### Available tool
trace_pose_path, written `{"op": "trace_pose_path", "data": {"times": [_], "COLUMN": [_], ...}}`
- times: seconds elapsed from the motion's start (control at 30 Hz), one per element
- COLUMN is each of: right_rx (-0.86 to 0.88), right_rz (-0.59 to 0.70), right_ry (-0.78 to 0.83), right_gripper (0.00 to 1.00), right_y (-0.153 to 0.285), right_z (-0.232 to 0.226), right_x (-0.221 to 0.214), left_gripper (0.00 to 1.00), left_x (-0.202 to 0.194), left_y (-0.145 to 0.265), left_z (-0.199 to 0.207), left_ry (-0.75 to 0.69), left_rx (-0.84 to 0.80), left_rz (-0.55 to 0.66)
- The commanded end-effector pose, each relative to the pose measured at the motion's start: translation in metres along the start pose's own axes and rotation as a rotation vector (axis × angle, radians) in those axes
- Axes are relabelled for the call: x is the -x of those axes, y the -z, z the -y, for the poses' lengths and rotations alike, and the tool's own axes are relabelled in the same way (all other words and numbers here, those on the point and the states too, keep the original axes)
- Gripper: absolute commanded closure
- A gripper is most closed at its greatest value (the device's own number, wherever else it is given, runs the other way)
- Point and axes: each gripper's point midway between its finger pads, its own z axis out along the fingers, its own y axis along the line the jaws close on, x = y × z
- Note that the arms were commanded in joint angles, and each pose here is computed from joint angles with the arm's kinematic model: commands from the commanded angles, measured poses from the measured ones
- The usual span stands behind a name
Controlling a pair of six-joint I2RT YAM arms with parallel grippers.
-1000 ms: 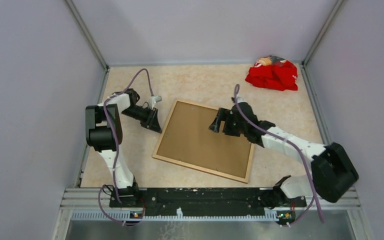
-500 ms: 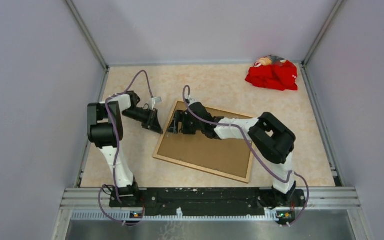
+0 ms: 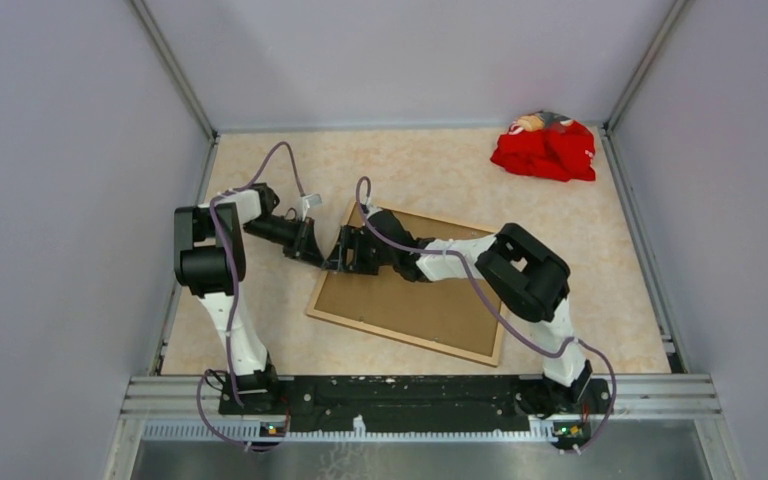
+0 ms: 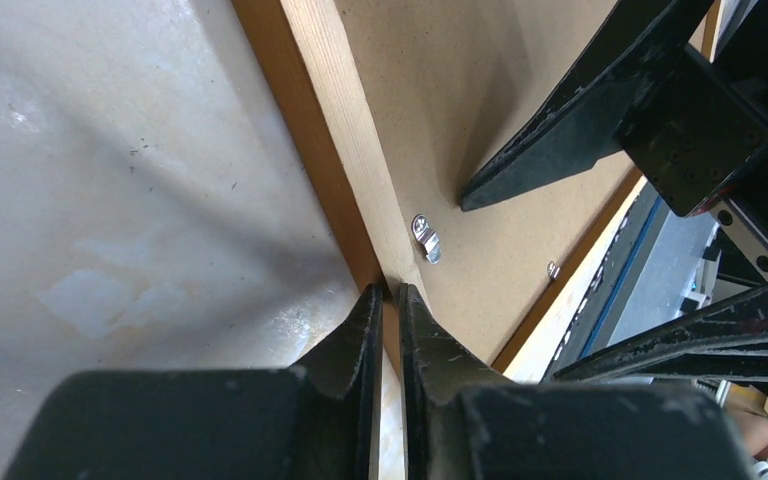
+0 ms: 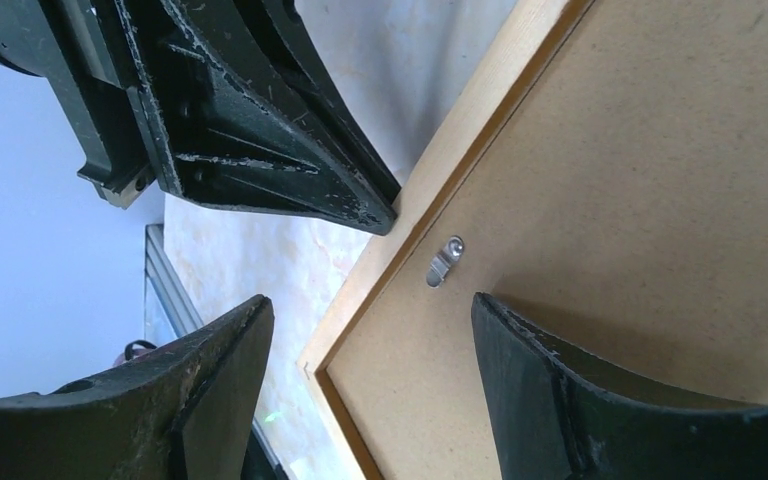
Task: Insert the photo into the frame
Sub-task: Install the photo frame at the center of the board.
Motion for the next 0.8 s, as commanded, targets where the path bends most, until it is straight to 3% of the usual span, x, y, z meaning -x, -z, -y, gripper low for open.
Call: {"op": "trace_pose_path", "data": {"times": [0.0, 0.77], "right_rx": [0.054, 0.044], "right_rz": [-0.011, -0.014], "right_ry": [-0.001, -0.041], "right_gripper": [0.28, 0.31], "right_y": [-0.012, -0.027], "right_z": [-0.018, -0.012], "right_x": [-0.005, -0.007], "left_gripper": [0.88, 0.89], "left_x": [-0.002, -0.004], "left_y": [-0.005, -0.003], "left_z": [-0.007, -0.007], "left_ry": [-0.053, -0.07], "left_rx": [0.032, 0.045], "left_rz": [-0.005, -0.009]}}
